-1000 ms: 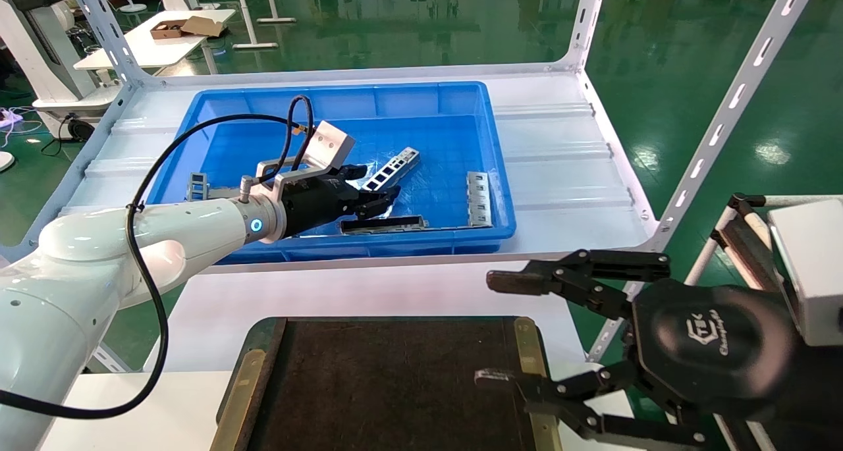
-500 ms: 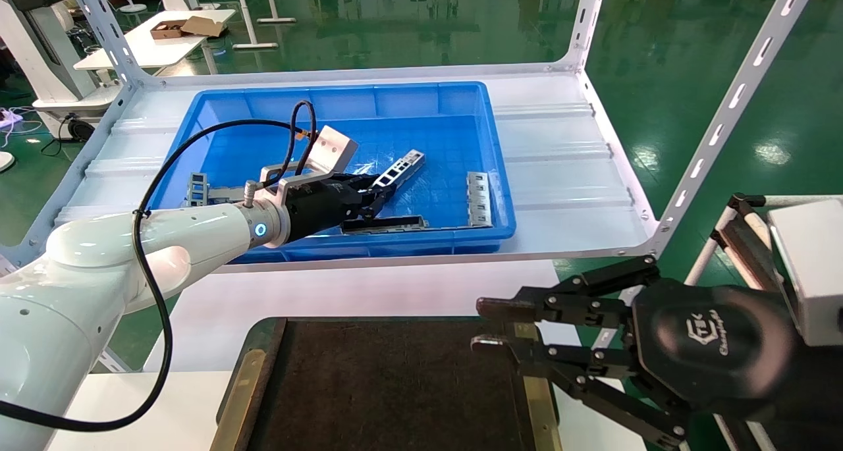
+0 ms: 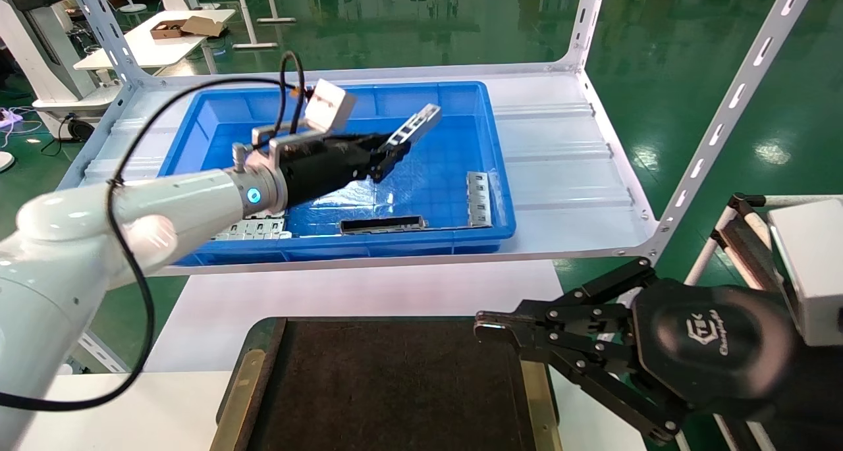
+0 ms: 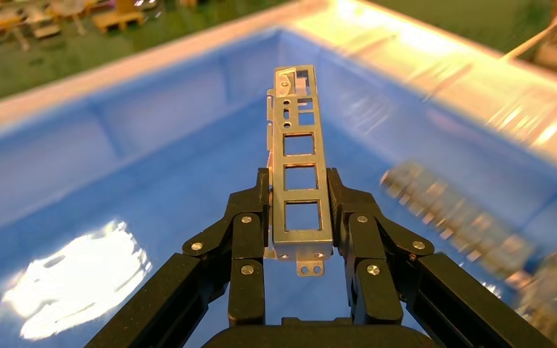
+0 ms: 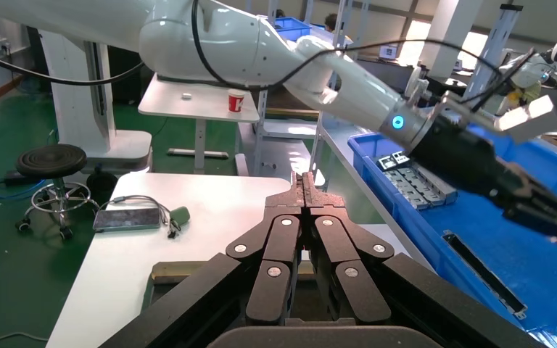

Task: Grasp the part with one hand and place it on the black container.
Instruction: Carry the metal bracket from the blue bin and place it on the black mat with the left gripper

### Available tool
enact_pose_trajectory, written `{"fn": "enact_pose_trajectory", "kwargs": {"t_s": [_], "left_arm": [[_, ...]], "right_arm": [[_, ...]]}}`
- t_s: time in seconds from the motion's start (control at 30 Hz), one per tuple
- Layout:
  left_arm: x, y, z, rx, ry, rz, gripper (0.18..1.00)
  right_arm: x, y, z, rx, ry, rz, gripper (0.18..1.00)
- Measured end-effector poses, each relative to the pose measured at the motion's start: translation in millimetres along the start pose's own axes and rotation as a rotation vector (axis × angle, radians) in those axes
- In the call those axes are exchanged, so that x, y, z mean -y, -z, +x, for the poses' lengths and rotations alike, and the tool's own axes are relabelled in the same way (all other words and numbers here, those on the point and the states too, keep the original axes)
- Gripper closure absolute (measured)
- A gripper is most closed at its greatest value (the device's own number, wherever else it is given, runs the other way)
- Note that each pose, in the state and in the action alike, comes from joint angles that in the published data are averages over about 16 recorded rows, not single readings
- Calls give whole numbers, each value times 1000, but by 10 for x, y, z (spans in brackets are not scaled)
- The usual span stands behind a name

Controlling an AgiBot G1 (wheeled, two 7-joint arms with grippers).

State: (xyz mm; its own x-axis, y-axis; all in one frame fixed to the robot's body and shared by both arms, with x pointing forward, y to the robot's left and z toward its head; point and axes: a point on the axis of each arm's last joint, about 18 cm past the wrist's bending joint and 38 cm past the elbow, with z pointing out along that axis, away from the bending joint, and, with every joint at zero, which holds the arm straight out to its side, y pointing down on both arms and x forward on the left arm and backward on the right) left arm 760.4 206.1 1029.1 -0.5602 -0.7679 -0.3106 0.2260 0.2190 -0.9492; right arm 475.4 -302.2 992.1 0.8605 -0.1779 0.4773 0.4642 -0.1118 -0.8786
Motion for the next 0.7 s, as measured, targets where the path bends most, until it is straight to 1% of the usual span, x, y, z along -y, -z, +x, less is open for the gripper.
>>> {"fn": "enact_pose_trajectory", "kwargs": {"t_s": [0.13, 0.3, 0.5, 0.7], "left_arm": [[79, 111, 36, -70, 12, 35, 845], [92, 312, 105, -178, 20, 68, 846], [24, 633, 230, -321, 32, 97, 846], [-91, 988, 462, -480, 39, 113, 847]], "right_arm": [[0, 0, 0, 0, 0, 0, 981], [0, 0, 0, 0, 0, 0, 987], [0, 0, 0, 0, 0, 0, 988], [0, 0, 0, 0, 0, 0, 988]]}}
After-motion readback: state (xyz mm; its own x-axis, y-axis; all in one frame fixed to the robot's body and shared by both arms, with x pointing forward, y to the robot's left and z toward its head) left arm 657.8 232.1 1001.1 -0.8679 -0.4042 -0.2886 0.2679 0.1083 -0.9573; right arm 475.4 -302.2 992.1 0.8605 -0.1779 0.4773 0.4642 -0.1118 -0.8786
